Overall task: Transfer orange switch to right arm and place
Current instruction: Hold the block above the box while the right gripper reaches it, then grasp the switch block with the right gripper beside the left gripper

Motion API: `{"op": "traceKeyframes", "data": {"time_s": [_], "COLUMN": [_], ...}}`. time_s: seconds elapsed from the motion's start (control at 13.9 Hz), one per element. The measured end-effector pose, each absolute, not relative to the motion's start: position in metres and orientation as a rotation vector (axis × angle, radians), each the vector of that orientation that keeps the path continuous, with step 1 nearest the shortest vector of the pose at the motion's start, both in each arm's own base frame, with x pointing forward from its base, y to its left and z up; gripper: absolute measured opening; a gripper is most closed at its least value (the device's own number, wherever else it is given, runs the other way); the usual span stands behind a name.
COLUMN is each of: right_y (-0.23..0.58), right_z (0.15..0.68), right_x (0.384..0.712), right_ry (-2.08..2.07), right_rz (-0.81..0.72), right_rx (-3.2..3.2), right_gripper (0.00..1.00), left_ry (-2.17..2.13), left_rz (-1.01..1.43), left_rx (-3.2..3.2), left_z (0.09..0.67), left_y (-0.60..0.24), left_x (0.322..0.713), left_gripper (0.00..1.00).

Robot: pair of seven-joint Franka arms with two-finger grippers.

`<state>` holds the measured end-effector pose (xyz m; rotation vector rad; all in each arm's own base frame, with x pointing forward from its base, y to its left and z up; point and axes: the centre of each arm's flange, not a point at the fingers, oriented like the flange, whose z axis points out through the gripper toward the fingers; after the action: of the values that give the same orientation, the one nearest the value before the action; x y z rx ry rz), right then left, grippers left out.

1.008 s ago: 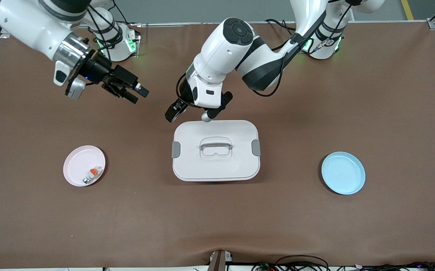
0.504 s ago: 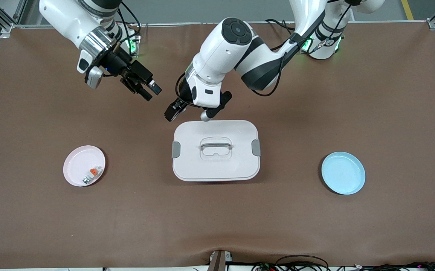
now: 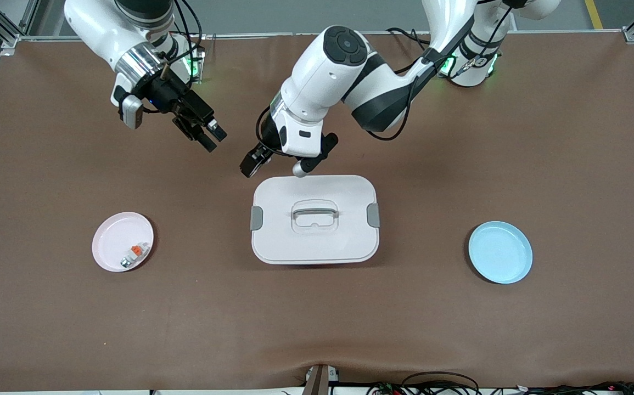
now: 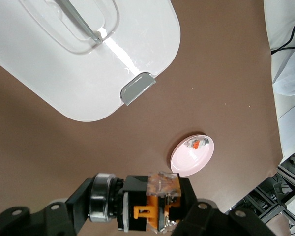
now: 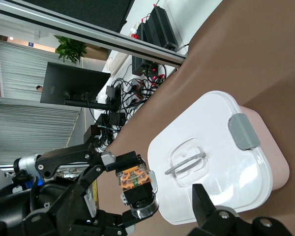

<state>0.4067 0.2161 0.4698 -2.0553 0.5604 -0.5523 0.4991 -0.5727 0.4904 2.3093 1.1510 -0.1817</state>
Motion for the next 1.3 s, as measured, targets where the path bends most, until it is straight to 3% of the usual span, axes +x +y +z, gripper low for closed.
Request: {"op": "traceKeyframes", "data": {"time_s": [0.5,1.3], "right_y": [0.252,0.285], "right_z": [0.44,0.434], "right_x": [0.393,0.411], "right_ry": [0.534,0.523], "right_rz": [-0.548,-0.57], "right_rx": [-2.055,-2.077], "right_gripper": [1.0,1.0], "left_ry": [1.153,1.165], "left_rz": [-0.178,-0.221], "left_rx": [2.307,2.391], "left_z": [0.491,0.484], "left_y": [-0.571,-0.572], "left_x": [0.501,0.492], "left_gripper": [0.73,0.73]}}
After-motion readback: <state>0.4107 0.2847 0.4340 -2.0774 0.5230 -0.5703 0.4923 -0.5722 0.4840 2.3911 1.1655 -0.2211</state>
